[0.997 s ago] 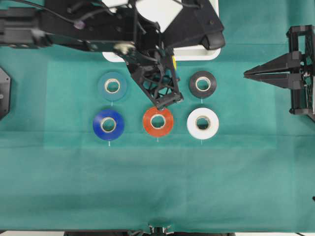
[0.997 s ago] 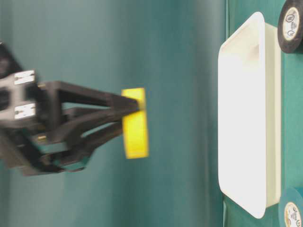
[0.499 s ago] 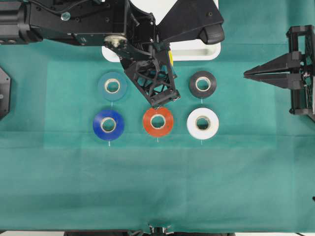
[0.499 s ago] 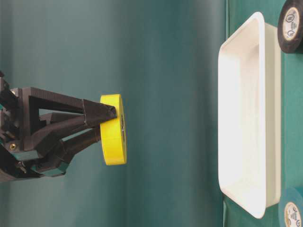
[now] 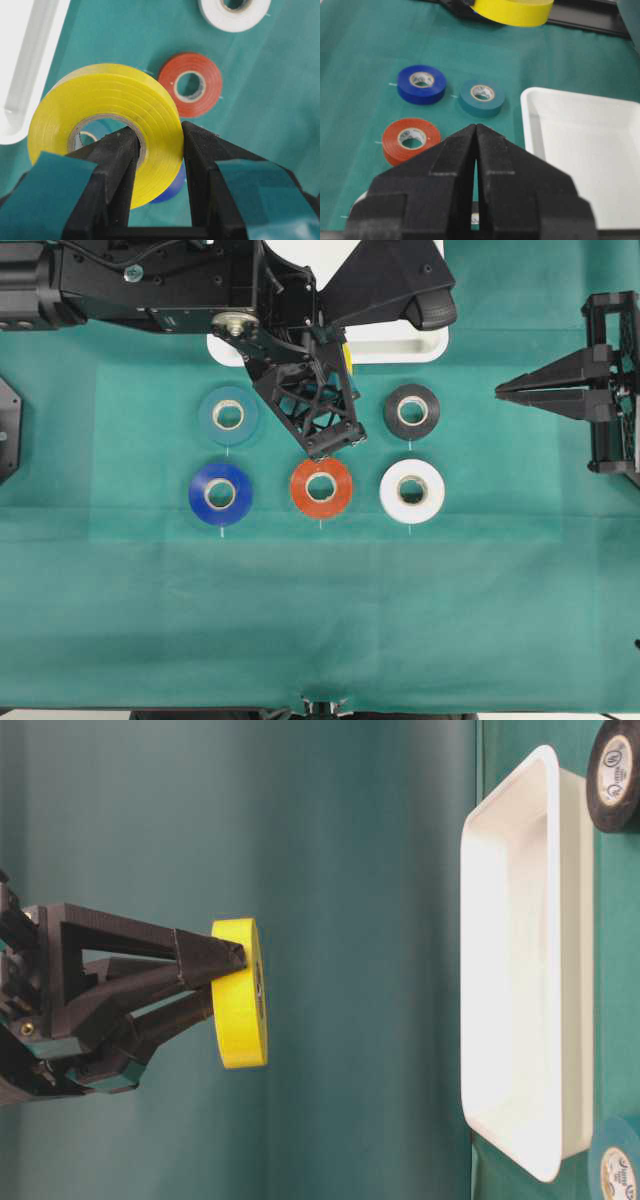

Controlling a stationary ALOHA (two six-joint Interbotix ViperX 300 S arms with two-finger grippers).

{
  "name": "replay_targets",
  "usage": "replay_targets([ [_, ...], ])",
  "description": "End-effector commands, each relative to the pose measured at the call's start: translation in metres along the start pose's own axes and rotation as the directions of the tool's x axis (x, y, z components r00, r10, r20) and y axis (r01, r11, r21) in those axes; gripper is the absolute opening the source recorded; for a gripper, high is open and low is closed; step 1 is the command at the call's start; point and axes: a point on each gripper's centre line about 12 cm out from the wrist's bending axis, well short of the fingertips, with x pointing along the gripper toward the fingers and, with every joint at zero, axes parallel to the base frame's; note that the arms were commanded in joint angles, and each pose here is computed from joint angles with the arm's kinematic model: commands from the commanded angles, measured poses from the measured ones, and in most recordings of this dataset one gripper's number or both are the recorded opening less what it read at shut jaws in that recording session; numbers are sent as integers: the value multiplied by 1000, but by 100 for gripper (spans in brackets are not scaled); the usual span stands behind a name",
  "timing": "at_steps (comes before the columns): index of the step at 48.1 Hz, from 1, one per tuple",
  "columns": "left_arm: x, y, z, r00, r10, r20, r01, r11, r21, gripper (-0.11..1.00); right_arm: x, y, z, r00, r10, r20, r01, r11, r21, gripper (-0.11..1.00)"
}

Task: Place the tape from the fixed location into the white case.
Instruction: 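Lift the yellow tape roll upward with the left gripper, then carry the yellow roll back over the white tray with the left gripper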

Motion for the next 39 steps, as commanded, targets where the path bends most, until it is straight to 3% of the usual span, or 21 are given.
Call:
replay_targets([
  [1,-27,-1,2,997,-25,68,25,1000,5,23,1,0,5,1000,0,12,0,1000,3,0],
  [17,-28,8,6,997,-16,82,17,1000,-5,23,1,0,4,1000,0,9,0,1000,3,0],
  [39,-33,76,31,992,40,119,-32,997,-72,23,1,0,4,1000,0,6,0,1000,2,0],
])
